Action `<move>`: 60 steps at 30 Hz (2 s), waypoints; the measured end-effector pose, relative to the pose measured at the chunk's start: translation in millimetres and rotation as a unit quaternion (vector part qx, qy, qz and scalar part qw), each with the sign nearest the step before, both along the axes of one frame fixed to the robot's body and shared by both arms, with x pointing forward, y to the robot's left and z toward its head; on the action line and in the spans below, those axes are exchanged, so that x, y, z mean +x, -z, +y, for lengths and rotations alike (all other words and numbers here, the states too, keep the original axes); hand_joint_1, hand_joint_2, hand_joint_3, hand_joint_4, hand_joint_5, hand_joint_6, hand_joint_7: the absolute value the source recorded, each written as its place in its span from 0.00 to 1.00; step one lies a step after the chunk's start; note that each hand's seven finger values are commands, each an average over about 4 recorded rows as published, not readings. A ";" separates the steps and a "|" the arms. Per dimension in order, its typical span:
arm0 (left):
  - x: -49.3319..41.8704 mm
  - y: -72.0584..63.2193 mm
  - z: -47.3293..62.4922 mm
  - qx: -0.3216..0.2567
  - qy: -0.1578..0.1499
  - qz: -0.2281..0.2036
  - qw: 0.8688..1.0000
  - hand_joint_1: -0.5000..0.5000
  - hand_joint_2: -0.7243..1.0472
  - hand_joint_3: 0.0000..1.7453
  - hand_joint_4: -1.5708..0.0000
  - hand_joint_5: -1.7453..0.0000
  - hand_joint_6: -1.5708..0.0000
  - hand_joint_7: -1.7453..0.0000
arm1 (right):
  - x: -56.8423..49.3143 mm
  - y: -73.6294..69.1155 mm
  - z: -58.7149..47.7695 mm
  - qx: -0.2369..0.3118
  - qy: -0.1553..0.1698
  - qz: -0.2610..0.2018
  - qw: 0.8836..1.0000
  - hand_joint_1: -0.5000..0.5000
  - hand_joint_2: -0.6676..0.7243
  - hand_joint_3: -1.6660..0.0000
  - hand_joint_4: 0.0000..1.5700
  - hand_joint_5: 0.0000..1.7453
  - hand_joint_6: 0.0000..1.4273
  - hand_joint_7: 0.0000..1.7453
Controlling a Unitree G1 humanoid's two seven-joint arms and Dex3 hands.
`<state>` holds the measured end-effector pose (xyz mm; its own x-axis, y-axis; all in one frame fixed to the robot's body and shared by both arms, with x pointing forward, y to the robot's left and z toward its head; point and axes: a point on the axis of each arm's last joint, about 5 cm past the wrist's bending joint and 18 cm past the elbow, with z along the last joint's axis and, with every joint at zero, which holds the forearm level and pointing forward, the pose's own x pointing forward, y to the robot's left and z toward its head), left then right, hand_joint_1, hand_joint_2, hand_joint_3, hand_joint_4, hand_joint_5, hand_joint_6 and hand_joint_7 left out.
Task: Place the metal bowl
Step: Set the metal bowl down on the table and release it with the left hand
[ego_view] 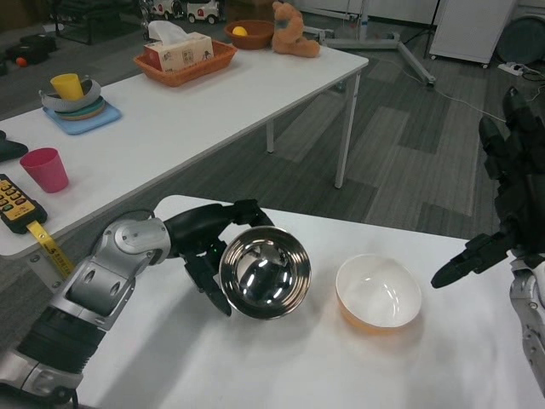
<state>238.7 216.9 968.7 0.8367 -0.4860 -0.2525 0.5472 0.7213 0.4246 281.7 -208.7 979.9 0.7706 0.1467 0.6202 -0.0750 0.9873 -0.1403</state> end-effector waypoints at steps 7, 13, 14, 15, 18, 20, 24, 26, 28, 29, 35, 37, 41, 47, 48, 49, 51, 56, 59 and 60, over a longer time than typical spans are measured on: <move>0.9 12.6 2.3 0.004 -0.004 0.024 1.000 0.00 1.00 0.25 0.16 0.00 0.27 0.00 | 0.0 0.0 0.0 0.000 0.000 0.000 1.000 0.08 0.82 1.00 0.00 0.00 0.00 0.00; 0.8 18.0 4.2 0.006 -0.007 0.033 0.999 0.00 1.00 0.25 0.45 0.00 0.28 0.03 | 0.0 0.1 0.0 0.000 0.000 0.000 1.000 0.08 0.80 1.00 0.00 0.00 0.00 0.00; 0.8 18.5 4.5 0.008 -0.007 0.033 0.999 0.00 1.00 0.25 0.58 0.00 0.32 0.04 | 0.0 0.1 0.1 0.000 0.000 0.000 1.000 0.08 0.80 1.00 0.00 0.00 0.00 0.00; 0.7 18.8 4.6 0.010 -0.008 0.034 0.999 0.00 1.00 0.25 0.67 0.00 0.36 0.04 | 0.0 0.1 0.2 0.000 0.000 0.000 1.000 0.08 0.80 1.00 0.00 0.00 0.00 0.00; 0.7 19.0 4.8 0.013 -0.008 0.033 0.999 0.00 1.00 0.25 0.95 0.00 0.57 0.09 | 0.0 0.3 0.4 0.001 0.000 0.000 1.000 0.08 0.82 1.00 0.00 0.00 0.00 0.00; 0.7 19.3 4.9 0.013 -0.008 0.034 0.999 0.00 1.00 0.25 1.00 0.06 0.65 0.14 | 0.1 0.3 0.6 0.001 -0.001 0.000 1.000 0.08 0.82 1.00 0.00 0.00 0.00 0.00; 0.7 18.3 5.2 0.013 -0.007 0.028 1.000 0.00 1.00 0.30 1.00 0.50 0.74 0.26 | 0.1 0.4 0.9 0.002 -0.001 0.000 1.000 0.08 0.82 1.00 0.00 0.00 0.00 0.00; 0.5 16.9 5.8 0.012 -0.006 0.020 1.000 0.00 1.00 0.30 1.00 0.57 0.76 0.30 | 0.1 0.5 1.0 0.001 -0.001 0.000 1.000 0.08 0.82 1.00 0.00 0.00 0.00 0.00; 0.4 15.8 6.3 0.011 -0.005 0.014 1.000 0.00 1.00 0.32 1.00 0.62 0.77 0.36 | 0.1 0.5 1.1 0.000 -0.001 0.000 1.000 0.08 0.81 1.00 0.00 0.00 0.00 0.00; 0.3 15.5 6.3 0.011 -0.004 0.012 1.000 0.00 1.00 0.34 1.00 0.65 0.78 0.39 | 0.1 0.6 1.3 0.000 -0.001 0.000 1.000 0.08 0.81 1.00 0.00 0.00 0.00 0.00; -2.2 15.4 5.9 0.014 0.003 0.003 1.000 0.00 1.00 0.30 1.00 1.00 0.90 0.69 | -0.3 1.9 3.1 0.002 -0.003 0.001 1.000 0.08 0.81 1.00 0.00 0.00 0.00 0.00; -3.3 16.0 5.9 0.015 0.004 0.002 1.000 0.00 1.00 0.31 1.00 1.00 0.92 0.71 | -0.6 2.3 3.5 0.003 -0.004 0.001 1.000 0.08 0.81 1.00 0.00 0.00 0.00 0.00; -4.9 15.8 7.3 0.020 0.001 -0.005 1.000 0.00 1.00 0.37 1.00 1.00 0.97 0.74 | -2.4 4.1 3.8 0.006 -0.004 0.003 1.000 0.08 0.77 1.00 0.00 0.00 0.00 0.00; -8.1 12.2 13.8 0.026 -0.024 -0.023 0.999 0.00 1.00 0.40 1.00 1.00 1.00 0.80 | -4.3 4.4 3.2 0.008 -0.004 0.001 1.000 0.08 0.77 1.00 0.00 0.00 0.00 0.00; -8.8 11.5 14.6 0.027 -0.027 -0.026 0.999 0.00 1.00 0.40 1.00 1.00 1.00 0.80 | -4.3 4.3 3.2 0.008 -0.004 0.000 1.000 0.08 0.77 1.00 0.00 0.00 0.00 0.00; -9.5 11.1 15.1 0.027 -0.029 -0.028 0.999 0.00 1.00 0.40 1.00 1.00 1.00 0.80 | -4.4 4.2 3.3 0.008 -0.004 0.000 1.000 0.07 0.77 1.00 0.00 0.00 0.00 0.00; -10.7 10.4 16.0 0.027 -0.033 -0.031 0.999 0.00 1.00 0.37 1.00 1.00 1.00 0.80 | -4.5 4.0 3.4 0.008 -0.005 -0.001 1.000 0.07 0.77 1.00 0.00 0.00 0.00 0.00; -13.7 9.6 17.3 0.018 -0.036 -0.026 0.999 0.00 1.00 0.26 1.00 1.00 1.00 0.85 | -4.9 2.6 4.3 0.008 -0.007 -0.005 1.000 0.08 0.77 1.00 0.00 0.00 0.00 0.00; -14.3 8.9 17.6 0.008 -0.038 -0.018 0.999 0.00 1.00 0.21 1.00 1.00 1.00 0.88 | -5.0 2.1 4.9 0.009 -0.009 -0.006 1.000 0.08 0.77 1.00 0.00 0.00 0.00 0.00; -14.4 8.9 17.8 0.007 -0.040 -0.015 0.999 0.00 1.00 0.20 1.00 1.00 1.00 0.88 | -5.0 2.1 5.1 0.009 -0.009 -0.006 1.000 0.08 0.77 1.00 0.00 0.00 0.00 0.00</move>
